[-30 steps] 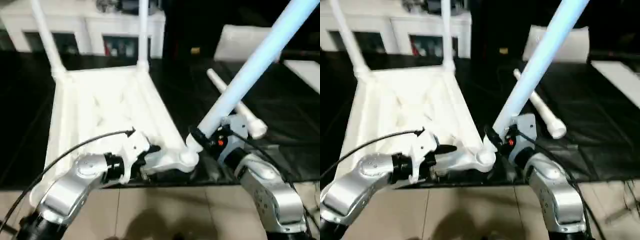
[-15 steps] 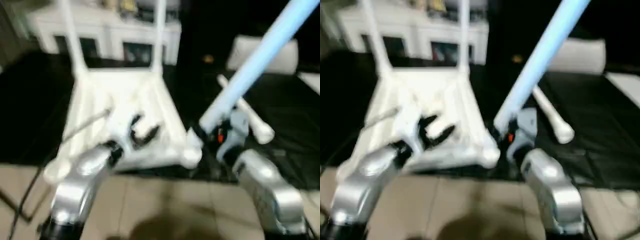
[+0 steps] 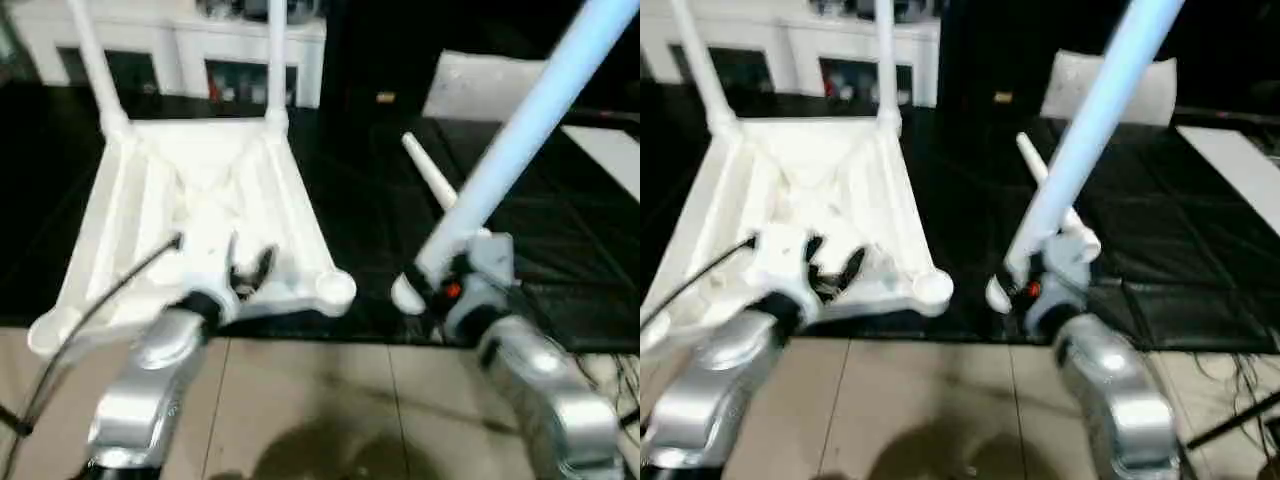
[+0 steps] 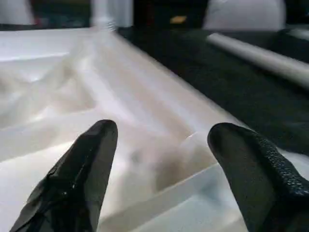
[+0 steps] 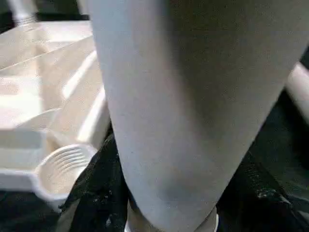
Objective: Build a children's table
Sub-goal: Pick table leg, then move to table
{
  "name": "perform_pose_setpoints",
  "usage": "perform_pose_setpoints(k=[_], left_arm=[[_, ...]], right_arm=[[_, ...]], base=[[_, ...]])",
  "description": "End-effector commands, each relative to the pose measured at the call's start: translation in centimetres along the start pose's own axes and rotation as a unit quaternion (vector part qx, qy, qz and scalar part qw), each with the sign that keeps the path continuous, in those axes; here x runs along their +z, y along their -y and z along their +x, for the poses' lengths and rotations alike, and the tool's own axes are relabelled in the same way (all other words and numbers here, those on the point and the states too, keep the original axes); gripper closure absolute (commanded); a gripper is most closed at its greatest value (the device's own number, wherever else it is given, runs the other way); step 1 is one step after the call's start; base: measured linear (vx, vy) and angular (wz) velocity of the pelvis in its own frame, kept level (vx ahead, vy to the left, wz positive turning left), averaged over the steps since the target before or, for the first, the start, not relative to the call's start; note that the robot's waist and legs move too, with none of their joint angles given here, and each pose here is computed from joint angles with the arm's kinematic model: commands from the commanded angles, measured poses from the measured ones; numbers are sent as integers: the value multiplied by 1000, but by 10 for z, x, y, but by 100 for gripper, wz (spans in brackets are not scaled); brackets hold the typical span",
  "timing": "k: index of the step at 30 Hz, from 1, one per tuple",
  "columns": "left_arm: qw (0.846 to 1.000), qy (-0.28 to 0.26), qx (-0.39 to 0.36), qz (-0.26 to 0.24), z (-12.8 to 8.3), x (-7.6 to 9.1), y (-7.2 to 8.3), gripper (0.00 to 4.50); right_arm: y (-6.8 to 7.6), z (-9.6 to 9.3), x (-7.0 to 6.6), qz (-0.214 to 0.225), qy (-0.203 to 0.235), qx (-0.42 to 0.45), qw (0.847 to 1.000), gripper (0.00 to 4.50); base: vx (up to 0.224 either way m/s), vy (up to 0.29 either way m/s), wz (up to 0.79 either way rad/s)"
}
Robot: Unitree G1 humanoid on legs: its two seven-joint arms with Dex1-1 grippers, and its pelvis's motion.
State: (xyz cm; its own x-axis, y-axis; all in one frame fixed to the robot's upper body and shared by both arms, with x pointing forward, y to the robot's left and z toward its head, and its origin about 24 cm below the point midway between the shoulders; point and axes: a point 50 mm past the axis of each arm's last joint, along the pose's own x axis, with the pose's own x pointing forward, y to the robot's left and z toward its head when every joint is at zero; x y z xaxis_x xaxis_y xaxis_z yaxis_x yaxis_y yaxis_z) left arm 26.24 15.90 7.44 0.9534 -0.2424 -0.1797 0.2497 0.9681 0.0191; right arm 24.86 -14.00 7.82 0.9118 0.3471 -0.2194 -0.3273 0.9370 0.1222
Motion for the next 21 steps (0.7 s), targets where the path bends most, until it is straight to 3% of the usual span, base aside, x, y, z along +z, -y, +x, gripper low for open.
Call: perform_pose_setpoints(k=[1,8,21], left_arm=[[1000,17,-1,1,-3,6,1,93],[1000,30,-1,-8,-8,11,-1,93],[999,33,2,-2,-12,12,-9,93]], right_arm=[[0,-1,7,-4,23,-9,1000,259],[0,1,6,33,34,-15,999,259],[-11,8,4,17,37,22,999,259]], base=[[0,0,0],[-25,6,3],[18,-16,-2]])
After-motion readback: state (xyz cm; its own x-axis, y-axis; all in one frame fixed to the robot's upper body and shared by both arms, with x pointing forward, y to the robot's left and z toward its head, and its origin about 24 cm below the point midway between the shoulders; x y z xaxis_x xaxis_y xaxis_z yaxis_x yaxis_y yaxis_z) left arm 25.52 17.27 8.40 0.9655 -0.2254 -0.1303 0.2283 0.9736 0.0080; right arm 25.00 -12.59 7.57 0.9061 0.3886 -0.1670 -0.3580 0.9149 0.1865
